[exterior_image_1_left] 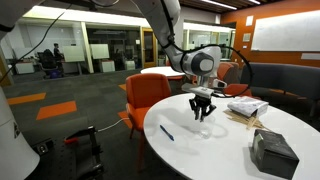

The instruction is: Move the clear plastic cup

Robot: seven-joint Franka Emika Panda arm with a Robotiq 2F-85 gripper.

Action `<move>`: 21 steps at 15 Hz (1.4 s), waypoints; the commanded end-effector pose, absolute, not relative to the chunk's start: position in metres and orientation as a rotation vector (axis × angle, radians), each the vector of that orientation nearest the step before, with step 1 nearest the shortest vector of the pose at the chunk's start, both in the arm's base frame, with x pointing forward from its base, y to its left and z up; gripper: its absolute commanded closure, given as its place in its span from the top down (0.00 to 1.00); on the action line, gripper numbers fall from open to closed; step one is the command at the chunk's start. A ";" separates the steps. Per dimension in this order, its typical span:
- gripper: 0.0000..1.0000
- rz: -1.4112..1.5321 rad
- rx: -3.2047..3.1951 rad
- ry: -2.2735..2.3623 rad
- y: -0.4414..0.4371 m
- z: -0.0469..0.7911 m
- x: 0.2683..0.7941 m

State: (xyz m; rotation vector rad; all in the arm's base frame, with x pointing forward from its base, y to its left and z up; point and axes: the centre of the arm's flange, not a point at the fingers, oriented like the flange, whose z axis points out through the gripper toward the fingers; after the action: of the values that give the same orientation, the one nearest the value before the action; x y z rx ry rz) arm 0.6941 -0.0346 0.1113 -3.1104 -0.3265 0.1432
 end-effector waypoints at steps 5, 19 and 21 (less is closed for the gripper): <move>0.00 0.135 -3.028 -0.437 0.005 0.120 0.708; 0.00 0.132 -2.973 -1.041 0.110 0.117 0.676; 0.00 0.128 -2.959 -1.087 0.116 0.117 0.677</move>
State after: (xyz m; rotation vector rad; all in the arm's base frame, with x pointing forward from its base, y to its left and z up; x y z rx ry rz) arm 0.6863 0.1149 0.1114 -2.9745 -0.9856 0.1441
